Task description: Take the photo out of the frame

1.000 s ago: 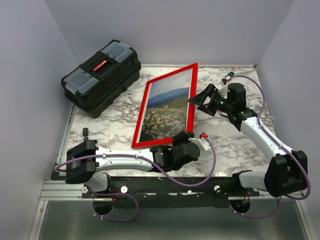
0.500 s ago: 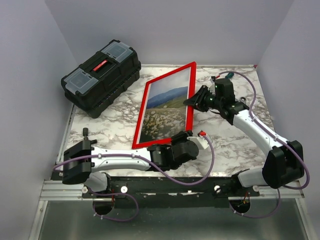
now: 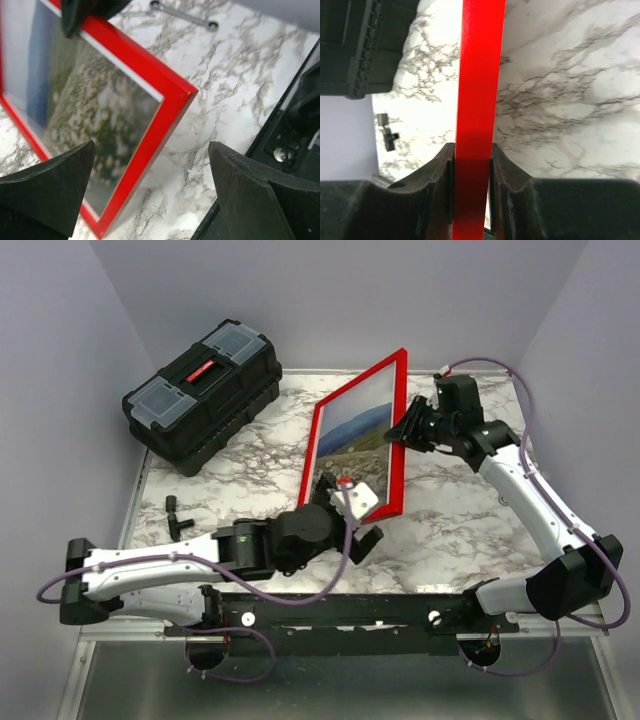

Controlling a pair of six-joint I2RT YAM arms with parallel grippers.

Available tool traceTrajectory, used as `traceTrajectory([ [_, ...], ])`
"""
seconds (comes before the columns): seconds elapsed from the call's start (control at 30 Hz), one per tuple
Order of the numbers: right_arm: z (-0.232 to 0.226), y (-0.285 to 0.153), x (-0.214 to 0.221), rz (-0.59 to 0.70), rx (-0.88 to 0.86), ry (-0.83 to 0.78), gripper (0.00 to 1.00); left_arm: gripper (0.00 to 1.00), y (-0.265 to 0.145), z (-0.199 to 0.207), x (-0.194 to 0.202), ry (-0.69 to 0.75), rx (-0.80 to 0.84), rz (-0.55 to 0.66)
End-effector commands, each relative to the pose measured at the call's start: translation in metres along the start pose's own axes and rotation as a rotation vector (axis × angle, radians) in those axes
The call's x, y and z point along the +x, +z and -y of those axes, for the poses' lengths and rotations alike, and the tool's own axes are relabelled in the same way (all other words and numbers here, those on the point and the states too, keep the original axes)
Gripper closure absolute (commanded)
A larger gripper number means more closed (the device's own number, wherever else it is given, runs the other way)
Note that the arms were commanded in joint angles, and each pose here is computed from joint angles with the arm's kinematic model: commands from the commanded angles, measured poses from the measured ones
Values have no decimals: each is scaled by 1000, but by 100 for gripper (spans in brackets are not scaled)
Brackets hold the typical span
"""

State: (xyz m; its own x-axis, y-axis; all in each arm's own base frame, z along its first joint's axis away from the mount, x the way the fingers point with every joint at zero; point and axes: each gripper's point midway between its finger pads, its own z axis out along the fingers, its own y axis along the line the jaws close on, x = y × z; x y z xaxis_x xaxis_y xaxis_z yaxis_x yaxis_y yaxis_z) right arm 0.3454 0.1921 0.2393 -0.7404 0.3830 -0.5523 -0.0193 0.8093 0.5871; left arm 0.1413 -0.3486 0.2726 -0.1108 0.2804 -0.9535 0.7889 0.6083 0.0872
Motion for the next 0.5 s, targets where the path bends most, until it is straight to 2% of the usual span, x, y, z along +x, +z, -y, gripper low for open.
traceTrajectory([
  [0.0, 20, -50, -52, 169, 212, -262, 100, 1, -46, -28, -35, -103, 15, 71],
  [0.13, 17, -80, -66, 166, 281, -308, 100, 1, -67, -62, -42, -198, -25, 102],
  [0.33, 13, -101, -73, 124, 403, -367, 100, 1, -81, -102, -35, -390, -59, 127],
  [0.47, -22, -98, -68, 131, 437, -453, 100, 2, -82, -123, -23, -518, -144, 74],
])
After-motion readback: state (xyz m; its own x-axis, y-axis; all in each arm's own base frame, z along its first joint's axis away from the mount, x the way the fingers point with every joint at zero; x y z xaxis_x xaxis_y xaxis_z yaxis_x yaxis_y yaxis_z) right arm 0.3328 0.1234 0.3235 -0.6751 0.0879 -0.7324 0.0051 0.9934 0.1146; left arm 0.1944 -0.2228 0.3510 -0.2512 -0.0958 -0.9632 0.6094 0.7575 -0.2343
